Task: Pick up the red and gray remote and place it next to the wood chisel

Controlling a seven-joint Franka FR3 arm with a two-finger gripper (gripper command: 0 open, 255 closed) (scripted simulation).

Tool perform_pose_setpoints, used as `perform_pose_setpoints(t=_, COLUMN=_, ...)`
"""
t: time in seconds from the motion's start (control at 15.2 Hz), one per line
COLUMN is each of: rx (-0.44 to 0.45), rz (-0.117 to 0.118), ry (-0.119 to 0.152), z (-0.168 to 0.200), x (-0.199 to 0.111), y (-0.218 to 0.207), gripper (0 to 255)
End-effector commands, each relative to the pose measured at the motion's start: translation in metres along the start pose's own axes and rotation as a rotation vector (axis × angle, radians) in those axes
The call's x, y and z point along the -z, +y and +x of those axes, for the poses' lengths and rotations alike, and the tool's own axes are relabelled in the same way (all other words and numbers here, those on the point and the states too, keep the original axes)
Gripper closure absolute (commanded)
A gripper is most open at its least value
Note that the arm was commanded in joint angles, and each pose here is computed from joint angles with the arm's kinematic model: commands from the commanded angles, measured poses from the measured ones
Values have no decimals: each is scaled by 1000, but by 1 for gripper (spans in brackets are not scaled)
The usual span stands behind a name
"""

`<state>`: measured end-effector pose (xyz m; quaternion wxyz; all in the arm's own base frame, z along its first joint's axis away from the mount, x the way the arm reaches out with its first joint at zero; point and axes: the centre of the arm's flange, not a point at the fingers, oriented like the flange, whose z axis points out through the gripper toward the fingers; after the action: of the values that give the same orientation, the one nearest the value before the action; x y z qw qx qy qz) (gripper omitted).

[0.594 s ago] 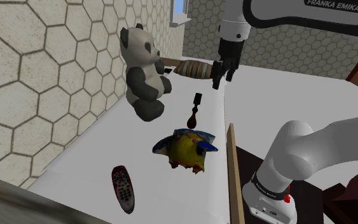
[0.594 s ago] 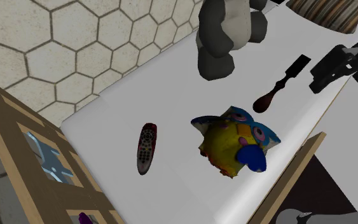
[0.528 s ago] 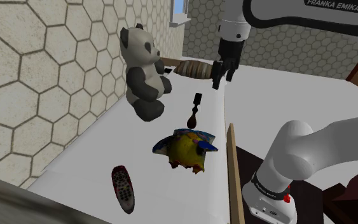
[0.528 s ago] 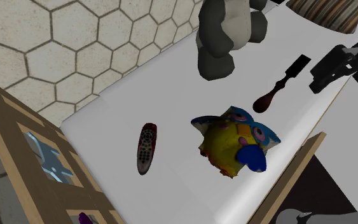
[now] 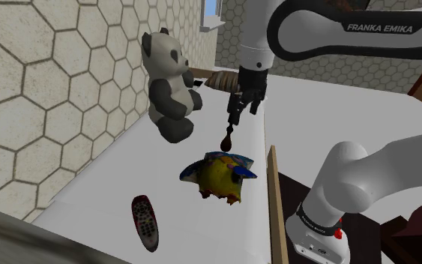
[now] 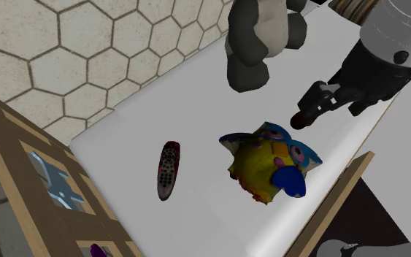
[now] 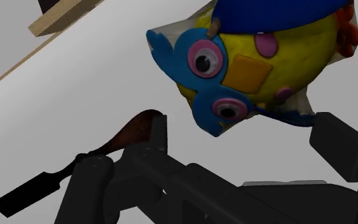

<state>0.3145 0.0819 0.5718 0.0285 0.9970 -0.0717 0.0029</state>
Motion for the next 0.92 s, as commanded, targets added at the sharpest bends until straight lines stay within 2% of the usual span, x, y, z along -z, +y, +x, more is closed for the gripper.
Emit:
perform_pose_setpoints(t=0.0, rx=-7, rz=6, ry=1, z=4, x=-15, y=-24, gripper=0)
perform_pose_setpoints(t=0.86, rx=-42, rz=39, ry=6, z=19, x=-94, y=-171, gripper=0)
